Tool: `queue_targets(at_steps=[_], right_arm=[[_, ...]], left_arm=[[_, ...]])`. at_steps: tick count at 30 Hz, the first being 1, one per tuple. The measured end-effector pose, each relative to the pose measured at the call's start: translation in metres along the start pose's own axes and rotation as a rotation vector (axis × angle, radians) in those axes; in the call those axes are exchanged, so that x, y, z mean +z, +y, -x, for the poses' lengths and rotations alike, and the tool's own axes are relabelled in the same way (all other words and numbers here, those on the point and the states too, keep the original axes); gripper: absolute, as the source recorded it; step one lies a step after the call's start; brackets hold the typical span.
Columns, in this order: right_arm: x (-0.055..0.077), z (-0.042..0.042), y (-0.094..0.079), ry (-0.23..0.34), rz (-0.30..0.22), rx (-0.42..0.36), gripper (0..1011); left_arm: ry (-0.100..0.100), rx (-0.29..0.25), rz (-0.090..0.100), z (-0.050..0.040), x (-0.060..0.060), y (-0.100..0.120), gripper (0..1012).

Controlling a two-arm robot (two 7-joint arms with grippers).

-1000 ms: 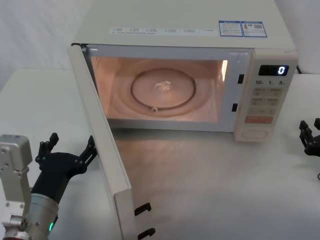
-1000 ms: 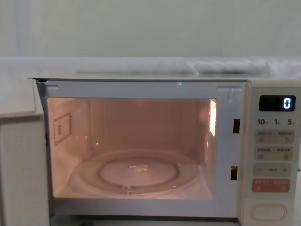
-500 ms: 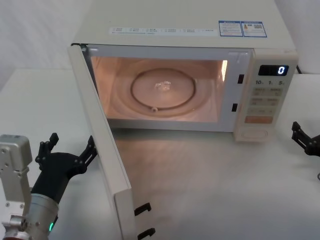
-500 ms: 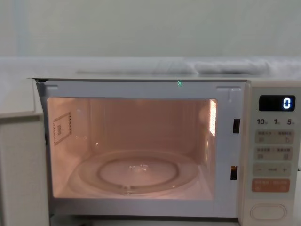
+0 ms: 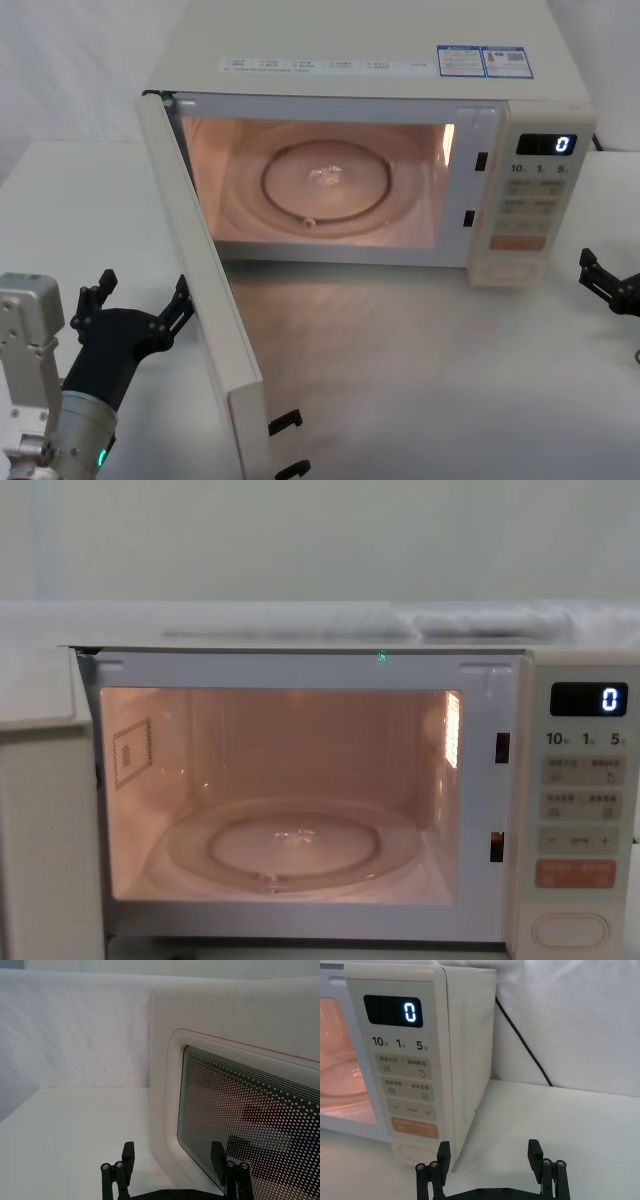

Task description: Press the button to open the microwave door with one hand; close the microwave door with the other hand.

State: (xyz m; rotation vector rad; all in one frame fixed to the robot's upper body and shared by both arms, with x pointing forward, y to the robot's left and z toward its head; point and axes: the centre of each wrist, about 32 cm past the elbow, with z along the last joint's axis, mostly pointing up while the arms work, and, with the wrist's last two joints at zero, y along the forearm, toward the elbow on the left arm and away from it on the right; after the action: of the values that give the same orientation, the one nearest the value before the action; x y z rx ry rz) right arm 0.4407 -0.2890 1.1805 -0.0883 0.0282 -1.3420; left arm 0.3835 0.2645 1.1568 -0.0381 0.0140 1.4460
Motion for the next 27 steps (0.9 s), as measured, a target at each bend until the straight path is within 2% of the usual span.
queue_targets(at_steps=[27], right_arm=[[0.0000, 0.0000, 0.0000, 0.000, 0.000, 0.000, 1002]], left_arm=[[0.000, 0.000, 0.000, 0.0000, 0.0000, 0.0000, 1001]])
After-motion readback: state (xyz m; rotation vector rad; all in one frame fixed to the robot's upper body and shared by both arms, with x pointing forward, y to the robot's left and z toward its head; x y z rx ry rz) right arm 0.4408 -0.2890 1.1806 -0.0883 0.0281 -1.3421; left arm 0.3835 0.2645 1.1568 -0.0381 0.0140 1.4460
